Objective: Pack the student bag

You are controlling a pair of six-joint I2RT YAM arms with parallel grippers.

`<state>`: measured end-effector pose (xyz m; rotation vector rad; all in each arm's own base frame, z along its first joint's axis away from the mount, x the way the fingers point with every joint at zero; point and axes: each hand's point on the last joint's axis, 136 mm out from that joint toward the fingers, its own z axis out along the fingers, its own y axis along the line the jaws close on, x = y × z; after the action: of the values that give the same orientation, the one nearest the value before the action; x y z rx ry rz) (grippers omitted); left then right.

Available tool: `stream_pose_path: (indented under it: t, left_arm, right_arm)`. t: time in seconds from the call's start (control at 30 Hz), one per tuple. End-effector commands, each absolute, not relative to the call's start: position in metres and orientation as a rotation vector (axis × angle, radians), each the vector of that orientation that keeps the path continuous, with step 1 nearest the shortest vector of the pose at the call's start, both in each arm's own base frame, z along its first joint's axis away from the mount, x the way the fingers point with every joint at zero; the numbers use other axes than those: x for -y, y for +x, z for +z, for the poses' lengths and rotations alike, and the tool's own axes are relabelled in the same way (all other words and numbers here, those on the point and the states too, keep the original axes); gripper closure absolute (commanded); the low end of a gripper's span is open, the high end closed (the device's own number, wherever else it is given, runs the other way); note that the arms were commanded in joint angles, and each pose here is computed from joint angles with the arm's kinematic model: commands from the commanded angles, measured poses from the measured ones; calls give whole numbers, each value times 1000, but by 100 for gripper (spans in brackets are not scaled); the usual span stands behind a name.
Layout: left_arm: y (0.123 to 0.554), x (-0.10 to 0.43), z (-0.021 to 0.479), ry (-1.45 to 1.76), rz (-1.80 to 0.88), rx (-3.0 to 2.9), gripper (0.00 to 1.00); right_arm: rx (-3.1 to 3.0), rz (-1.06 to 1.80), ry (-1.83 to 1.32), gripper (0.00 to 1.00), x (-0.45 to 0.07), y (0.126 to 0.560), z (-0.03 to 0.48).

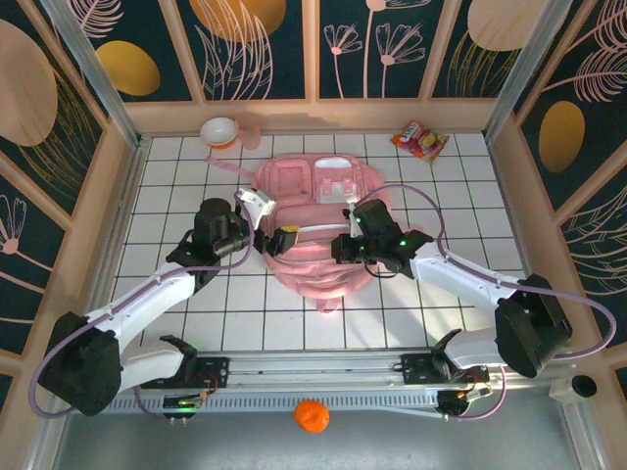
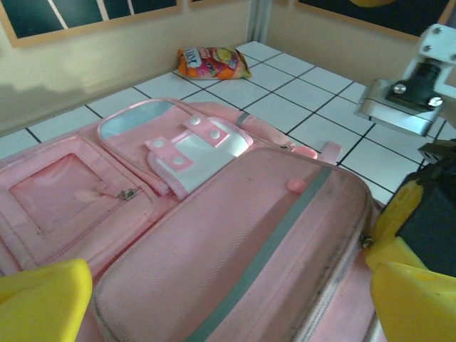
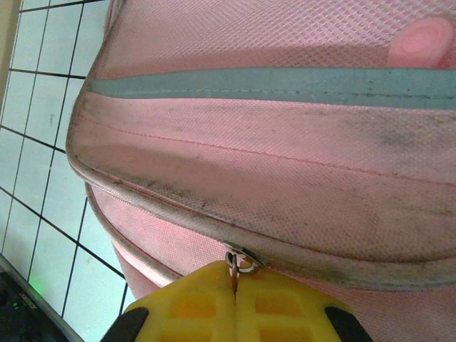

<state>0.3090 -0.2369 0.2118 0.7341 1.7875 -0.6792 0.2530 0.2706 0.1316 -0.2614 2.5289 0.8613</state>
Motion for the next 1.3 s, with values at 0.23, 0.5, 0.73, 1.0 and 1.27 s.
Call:
stream_pose_path:
  t: [0.23,0.5,0.73,1.0,1.27]
  left_arm:
    - [293,280,197,1123,-626,-1627,1]
    - [287,304,163,1401,-531,-1516,1]
    - [290,314,139,1556,-470,-1454,28]
    - [274,312,125,1712,-488,-1405,80]
    - [278,304,121,1730,-421,-1432,98]
  right_arm:
    - [-2475,946,-305,100,-287,254,143]
    - [-2445,986,-307,100,-289,253,150]
    - [-2444,1004,-313,100,-289,250,151]
    - [-2445,1005,-295,100,-280,249,156]
    - [-2479,936,-250,100,-251,253,156]
